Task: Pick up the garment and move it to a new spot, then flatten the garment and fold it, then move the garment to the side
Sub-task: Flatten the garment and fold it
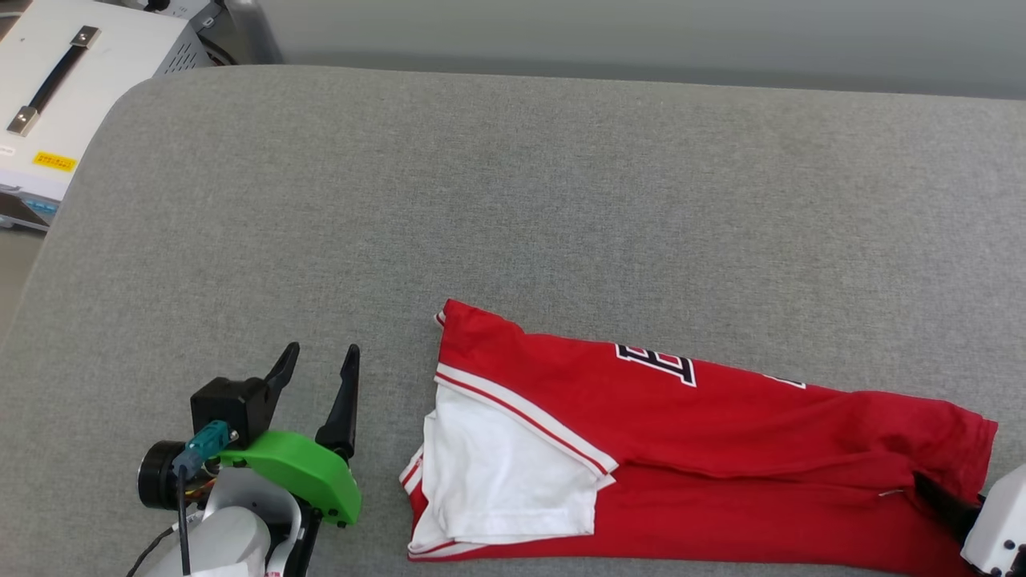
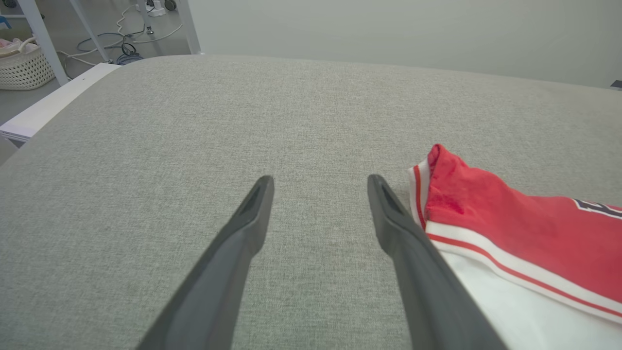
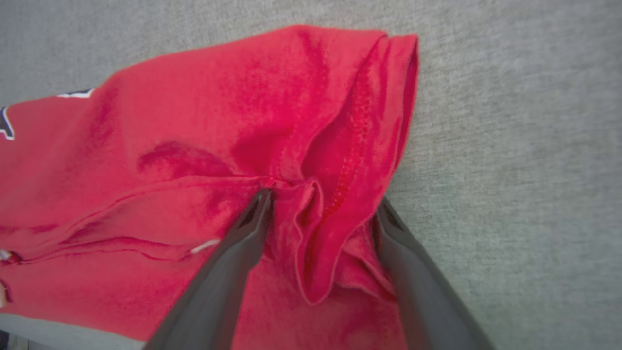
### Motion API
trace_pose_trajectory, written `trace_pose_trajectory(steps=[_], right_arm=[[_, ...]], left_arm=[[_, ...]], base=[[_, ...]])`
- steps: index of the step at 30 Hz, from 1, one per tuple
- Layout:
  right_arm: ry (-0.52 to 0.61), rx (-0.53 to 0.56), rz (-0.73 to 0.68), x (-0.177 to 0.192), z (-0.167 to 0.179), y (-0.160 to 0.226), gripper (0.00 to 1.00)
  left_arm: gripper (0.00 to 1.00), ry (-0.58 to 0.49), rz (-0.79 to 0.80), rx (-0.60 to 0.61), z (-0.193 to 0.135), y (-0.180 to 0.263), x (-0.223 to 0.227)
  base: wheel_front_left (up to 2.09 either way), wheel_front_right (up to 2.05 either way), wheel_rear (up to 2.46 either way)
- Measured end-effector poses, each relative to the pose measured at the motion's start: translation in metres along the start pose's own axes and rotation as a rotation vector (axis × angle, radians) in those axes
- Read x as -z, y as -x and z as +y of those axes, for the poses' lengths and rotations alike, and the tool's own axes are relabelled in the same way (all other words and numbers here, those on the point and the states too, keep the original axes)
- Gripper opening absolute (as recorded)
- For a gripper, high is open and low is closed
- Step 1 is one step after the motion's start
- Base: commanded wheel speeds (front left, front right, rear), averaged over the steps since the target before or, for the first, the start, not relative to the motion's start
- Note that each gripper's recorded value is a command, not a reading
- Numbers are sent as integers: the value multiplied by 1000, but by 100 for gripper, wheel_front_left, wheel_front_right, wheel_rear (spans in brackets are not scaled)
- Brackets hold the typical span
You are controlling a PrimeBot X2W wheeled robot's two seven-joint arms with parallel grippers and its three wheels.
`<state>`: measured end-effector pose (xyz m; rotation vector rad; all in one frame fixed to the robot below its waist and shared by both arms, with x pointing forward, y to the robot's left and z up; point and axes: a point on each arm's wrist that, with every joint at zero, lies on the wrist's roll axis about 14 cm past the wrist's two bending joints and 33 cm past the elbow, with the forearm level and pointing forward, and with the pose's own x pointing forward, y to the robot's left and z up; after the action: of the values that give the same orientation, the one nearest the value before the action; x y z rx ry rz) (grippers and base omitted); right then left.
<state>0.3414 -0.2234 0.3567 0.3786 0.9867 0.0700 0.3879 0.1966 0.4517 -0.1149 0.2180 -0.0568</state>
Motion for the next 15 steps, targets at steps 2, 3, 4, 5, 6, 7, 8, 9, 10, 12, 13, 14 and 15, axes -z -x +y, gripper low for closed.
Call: trace_pose_trajectory(steps=[2, 3, 4, 5, 6, 7, 8, 9, 10, 12, 13, 14, 15], right_arm=[[5, 0, -8, 0, 0, 0, 0], [8, 3, -13, 0, -1, 1, 0], [9, 5, -18, 0, -2, 1, 0], [10, 5, -24, 0, -3, 1, 0], [11, 5, -31, -1, -3, 1, 0], [13, 8, -41, -2, -4, 2, 0], [20, 12, -50, -3, -6, 3, 0], [27, 15, -58, -5, -7, 4, 0], [31, 19, -69, -7, -9, 5, 0], [35, 26, -88, -11, -12, 7, 0], [41, 36, -101, -15, -15, 9, 0], [52, 49, -117, -20, -19, 11, 0], [63, 63, -134, -25, -23, 13, 0]], left_arm=[[100, 0, 2, 5, -1, 0, 1], [100, -2, 1, 7, -1, 0, 1], [100, -3, 0, 7, -2, 1, 1], [100, -3, -1, 10, -2, 1, 0], [100, -2, -2, 12, -3, 1, 0], [100, -2, -2, 13, -3, 1, 0], [100, -2, -4, 15, -4, 1, 0], [100, -2, -4, 17, -5, 1, -1], [100, -1, -5, 19, -5, 0, -1], [100, 0, -6, 22, -7, 0, -1], [100, 0, -6, 24, -8, 0, -1], [100, 0, -6, 25, -8, 0, -1], [100, 0, -7, 27, -9, 0, -1]], base=[[0, 0, 0], [0, 0, 0], [0, 0, 0], [0, 0, 0], [0, 0, 0], [0, 0, 0], [0, 0, 0], [0, 0, 0], [0, 0, 0], [0, 0, 0], [0, 0, 0], [0, 0, 0], [0, 0, 0]])
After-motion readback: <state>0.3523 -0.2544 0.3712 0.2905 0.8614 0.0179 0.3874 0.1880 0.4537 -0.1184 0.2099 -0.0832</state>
